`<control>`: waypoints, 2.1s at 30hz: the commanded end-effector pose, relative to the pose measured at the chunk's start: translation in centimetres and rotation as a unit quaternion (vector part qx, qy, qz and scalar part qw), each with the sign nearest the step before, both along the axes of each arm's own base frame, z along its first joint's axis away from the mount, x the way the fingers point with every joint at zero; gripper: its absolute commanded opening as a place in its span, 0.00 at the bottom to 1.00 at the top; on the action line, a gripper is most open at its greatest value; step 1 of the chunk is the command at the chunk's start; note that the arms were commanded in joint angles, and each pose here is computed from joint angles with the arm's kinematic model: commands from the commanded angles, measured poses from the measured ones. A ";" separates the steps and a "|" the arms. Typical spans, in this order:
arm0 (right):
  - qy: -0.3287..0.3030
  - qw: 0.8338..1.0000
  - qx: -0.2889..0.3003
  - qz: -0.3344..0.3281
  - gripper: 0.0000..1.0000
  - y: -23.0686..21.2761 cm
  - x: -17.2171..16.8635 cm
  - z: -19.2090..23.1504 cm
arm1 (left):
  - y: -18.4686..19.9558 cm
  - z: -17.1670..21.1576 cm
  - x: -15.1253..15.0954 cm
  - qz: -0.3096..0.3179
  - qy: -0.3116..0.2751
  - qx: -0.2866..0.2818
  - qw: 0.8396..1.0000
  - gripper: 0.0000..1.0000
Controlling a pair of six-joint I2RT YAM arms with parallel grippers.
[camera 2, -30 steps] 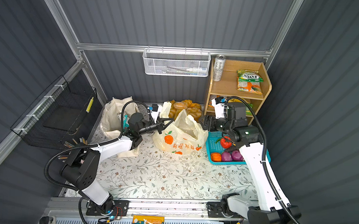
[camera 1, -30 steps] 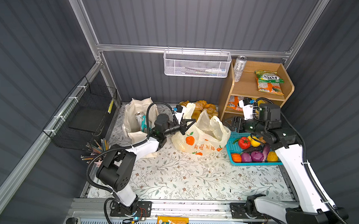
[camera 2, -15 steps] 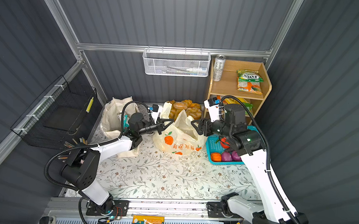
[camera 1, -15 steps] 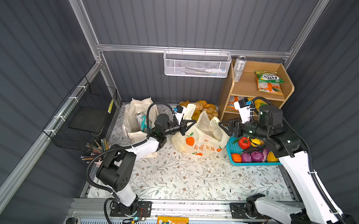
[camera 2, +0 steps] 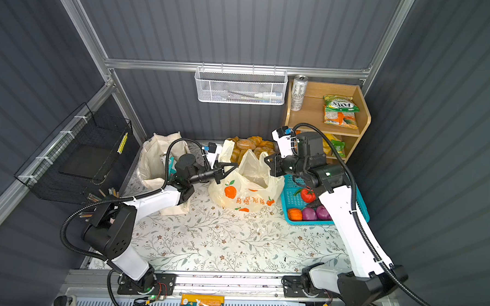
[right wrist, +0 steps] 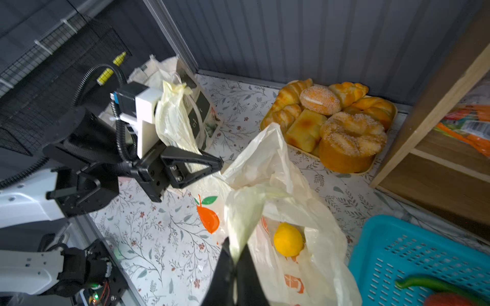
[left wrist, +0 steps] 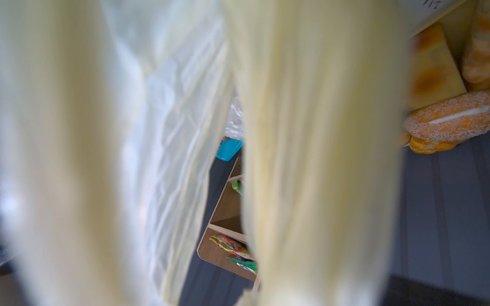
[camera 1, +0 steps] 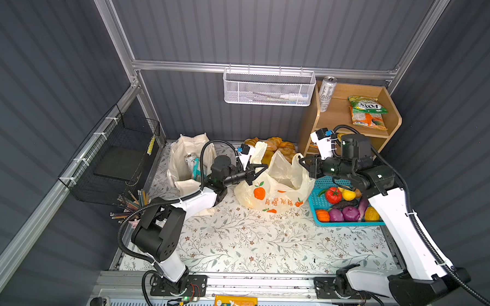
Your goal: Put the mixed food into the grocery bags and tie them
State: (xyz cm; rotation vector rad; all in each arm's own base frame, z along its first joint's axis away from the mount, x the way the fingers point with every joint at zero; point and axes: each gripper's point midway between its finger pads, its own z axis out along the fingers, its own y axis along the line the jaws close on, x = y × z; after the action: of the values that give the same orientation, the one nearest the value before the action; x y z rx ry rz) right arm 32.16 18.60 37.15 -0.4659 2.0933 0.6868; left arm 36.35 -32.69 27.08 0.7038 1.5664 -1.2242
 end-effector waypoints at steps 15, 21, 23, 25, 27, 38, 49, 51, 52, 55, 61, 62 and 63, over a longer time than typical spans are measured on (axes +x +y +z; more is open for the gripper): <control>-0.058 0.979 -0.158 0.112 0.00 3.9 -1.1 -1.3 | -0.9 2.6 1.0 -0.080 0.058 0.031 0.995 0.00; -0.074 0.973 -0.140 0.165 0.00 6.4 -0.7 -1.0 | -2.1 1.1 -0.1 -0.114 0.072 0.033 0.990 0.00; -0.069 0.970 -0.135 0.192 0.00 7.5 -0.8 -1.4 | -2.8 0.5 -0.4 -0.131 0.078 0.032 0.988 0.00; -0.064 0.966 -0.139 0.209 0.00 8.3 -0.7 -2.1 | -3.4 0.1 -0.7 -0.149 0.084 0.031 0.985 0.00; -0.064 0.962 -0.146 0.220 0.00 9.0 -0.3 -2.8 | -3.9 -0.5 -1.2 -0.173 0.090 0.029 0.980 0.00; -0.063 0.963 -0.165 0.204 0.00 9.6 3.6 -5.7 | -3.7 -0.4 -4.1 -0.274 0.074 0.022 0.959 0.05; -0.059 0.967 -0.139 0.205 0.00 10.2 3.8 -6.8 | -2.6 -0.4 -5.4 -0.270 0.026 0.076 0.959 0.38; -0.056 0.967 -0.133 0.208 0.00 10.4 3.6 -7.2 | -2.7 0.1 -5.5 -0.278 0.025 0.068 0.958 0.38; -0.054 0.968 -0.129 0.209 0.00 10.5 3.5 -7.2 | -2.8 0.4 -5.6 -0.283 0.026 0.061 0.957 0.38; -0.045 0.968 -0.122 0.214 0.00 10.8 3.1 -7.8 | -2.8 0.5 -5.7 -0.295 0.028 0.054 0.954 0.39; -0.046 0.965 -0.116 0.233 0.00 12.2 2.1 -7.9 | -2.7 -0.1 -5.7 -0.300 0.036 0.055 0.952 0.40; -0.046 0.964 -0.111 0.236 0.00 12.4 1.9 -7.7 | -2.8 0.0 -5.7 -0.299 0.035 0.055 0.952 0.40; -0.046 0.964 -0.107 0.238 0.00 12.5 1.7 -7.6 | -2.8 0.0 -5.7 -0.299 0.034 0.055 0.952 0.41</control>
State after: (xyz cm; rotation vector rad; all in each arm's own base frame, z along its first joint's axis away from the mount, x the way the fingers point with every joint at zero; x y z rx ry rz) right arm 35.15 30.30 28.56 -1.1113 2.0245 0.6309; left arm 30.85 -35.52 26.37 1.2573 1.5740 -1.6002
